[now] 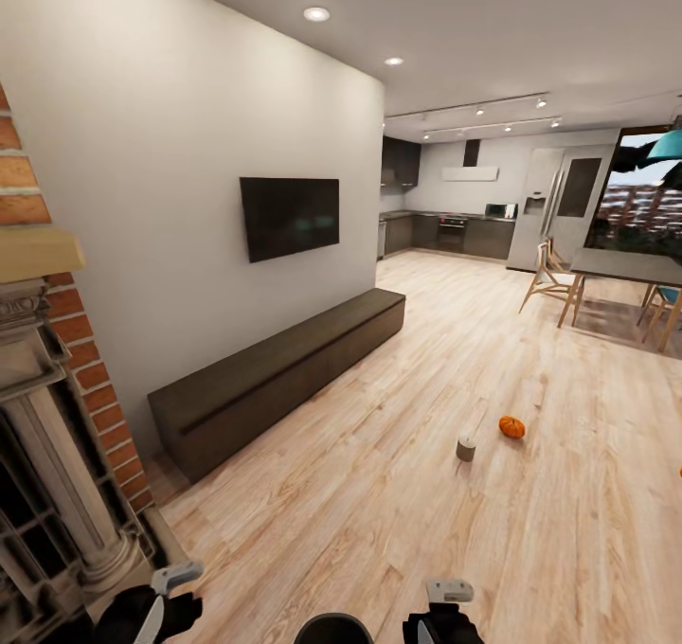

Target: Place each of the two pumpkins and all three candles from the living room inside a cabinet in the living room (use any cabinet), then make sure every cabinet is closed, and position the cauldron so it is next to a table in the living room.

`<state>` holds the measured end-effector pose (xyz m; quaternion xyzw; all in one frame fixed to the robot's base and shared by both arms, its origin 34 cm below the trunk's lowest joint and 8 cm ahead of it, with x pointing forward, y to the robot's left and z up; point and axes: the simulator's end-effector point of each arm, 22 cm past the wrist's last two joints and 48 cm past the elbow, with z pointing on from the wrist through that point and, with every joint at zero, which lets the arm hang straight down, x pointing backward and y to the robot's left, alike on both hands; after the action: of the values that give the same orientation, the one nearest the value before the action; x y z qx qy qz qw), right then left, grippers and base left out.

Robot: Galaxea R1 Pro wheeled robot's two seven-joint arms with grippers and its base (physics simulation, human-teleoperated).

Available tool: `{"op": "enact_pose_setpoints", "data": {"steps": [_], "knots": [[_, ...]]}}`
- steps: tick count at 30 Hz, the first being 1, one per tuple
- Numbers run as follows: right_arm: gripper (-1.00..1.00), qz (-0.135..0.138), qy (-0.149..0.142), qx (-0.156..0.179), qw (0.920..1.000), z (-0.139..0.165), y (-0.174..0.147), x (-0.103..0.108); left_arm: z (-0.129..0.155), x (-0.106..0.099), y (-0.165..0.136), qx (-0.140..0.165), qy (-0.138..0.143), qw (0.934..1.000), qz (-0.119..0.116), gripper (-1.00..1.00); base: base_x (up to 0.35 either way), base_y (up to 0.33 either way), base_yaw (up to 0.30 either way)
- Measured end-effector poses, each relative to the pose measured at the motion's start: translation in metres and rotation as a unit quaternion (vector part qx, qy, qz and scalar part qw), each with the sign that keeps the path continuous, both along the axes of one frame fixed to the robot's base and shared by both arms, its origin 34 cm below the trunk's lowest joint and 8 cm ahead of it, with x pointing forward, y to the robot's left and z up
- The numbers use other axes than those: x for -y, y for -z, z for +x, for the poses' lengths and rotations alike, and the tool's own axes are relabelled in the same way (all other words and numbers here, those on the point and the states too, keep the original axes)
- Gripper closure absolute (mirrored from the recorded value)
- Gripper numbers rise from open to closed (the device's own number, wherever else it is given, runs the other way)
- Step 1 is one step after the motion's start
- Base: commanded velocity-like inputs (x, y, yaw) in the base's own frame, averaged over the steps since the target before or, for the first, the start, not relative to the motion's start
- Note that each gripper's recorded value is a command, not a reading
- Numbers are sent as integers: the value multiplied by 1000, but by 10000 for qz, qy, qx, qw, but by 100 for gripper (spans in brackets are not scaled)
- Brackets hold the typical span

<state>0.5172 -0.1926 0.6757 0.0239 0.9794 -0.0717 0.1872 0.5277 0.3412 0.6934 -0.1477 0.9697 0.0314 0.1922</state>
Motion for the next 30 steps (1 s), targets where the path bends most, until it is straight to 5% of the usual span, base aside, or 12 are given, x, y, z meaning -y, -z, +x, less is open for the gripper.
{"op": "enact_pose_setpoints", "data": {"steps": [6, 10, 22, 30], "knots": [[-100, -7, -21, -21, 10000, 2, -2, 0, 4, 27, 1, 22, 59, 9999, -151, -100, 0, 0, 0], [-100, -8, -38, 189, 9998, 38, -20, -1, 5, 43, 6, 16, 105, 9997, -242, -100, 0, 0, 0], [-100, 31, -98, 157, 9998, 59, -19, -4, 10, 48, 20, 85, 105, 9992, -364, -100, 0, 0, 0], [-100, 18, -101, 182, 9998, 61, -9, -4, 23, 70, 24, 238, 295, 9958, -832, -100, 0, 0, 0]]}}
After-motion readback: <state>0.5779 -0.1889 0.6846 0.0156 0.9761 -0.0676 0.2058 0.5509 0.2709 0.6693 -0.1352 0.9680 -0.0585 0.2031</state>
